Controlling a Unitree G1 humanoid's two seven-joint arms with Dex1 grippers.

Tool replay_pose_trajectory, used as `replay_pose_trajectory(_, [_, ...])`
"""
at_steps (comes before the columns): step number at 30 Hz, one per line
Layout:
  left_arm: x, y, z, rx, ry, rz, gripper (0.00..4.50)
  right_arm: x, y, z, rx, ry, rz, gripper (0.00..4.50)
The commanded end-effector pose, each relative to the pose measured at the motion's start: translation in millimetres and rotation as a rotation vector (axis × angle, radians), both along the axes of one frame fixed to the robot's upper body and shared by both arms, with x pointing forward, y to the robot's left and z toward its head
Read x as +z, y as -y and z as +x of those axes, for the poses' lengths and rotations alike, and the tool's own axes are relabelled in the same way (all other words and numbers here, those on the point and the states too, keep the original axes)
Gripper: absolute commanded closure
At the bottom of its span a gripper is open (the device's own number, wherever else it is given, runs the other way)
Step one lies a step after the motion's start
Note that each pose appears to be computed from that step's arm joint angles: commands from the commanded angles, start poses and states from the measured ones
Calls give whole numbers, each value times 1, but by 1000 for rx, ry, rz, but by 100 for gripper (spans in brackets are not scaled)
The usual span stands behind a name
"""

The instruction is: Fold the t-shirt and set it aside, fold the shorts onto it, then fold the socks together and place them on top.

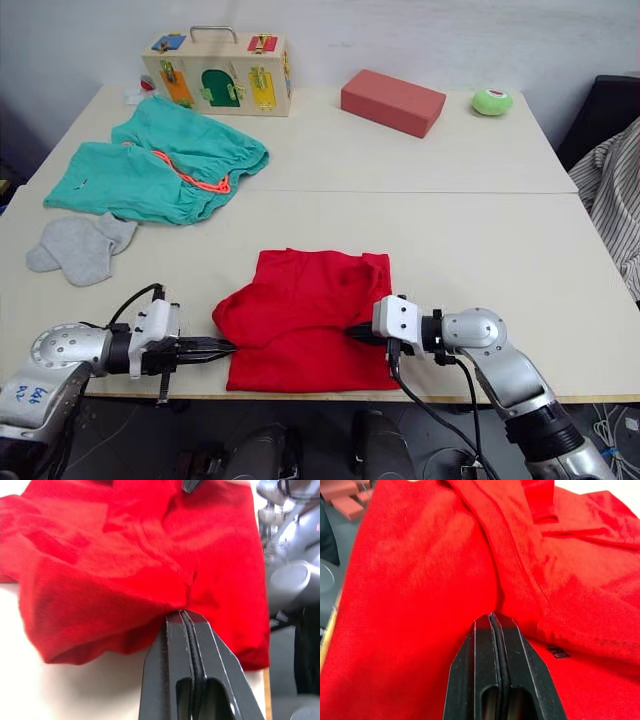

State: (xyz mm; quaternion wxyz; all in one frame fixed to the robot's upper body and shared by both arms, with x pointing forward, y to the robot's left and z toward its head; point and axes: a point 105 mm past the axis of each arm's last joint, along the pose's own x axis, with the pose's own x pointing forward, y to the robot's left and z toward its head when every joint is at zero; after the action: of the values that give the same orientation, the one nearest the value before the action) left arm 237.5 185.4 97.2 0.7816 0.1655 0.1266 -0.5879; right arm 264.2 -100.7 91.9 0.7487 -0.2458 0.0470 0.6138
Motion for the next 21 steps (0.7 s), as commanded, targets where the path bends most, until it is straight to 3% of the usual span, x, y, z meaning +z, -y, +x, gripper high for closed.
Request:
replay_pose_trajectory(1, [8, 7, 9, -19, 54, -13, 449, 0, 0, 5, 4, 27, -15, 450])
replay_pose_trajectory(6, [12, 12, 22, 6, 85, -50, 449, 4, 0, 17, -28, 53, 5, 450])
replay_pose_trajectory(13, [31, 15, 52, 112, 155, -158, 449, 28, -3, 34, -100, 87, 155, 450])
replay_pose_trajectory(16, [41, 21, 77, 197, 228, -212, 449, 44, -2, 55, -241, 67, 296, 450])
replay_pose_trajectory(21, [50, 26, 115, 360, 336, -252, 449, 44, 6, 78, -387, 118, 299, 450])
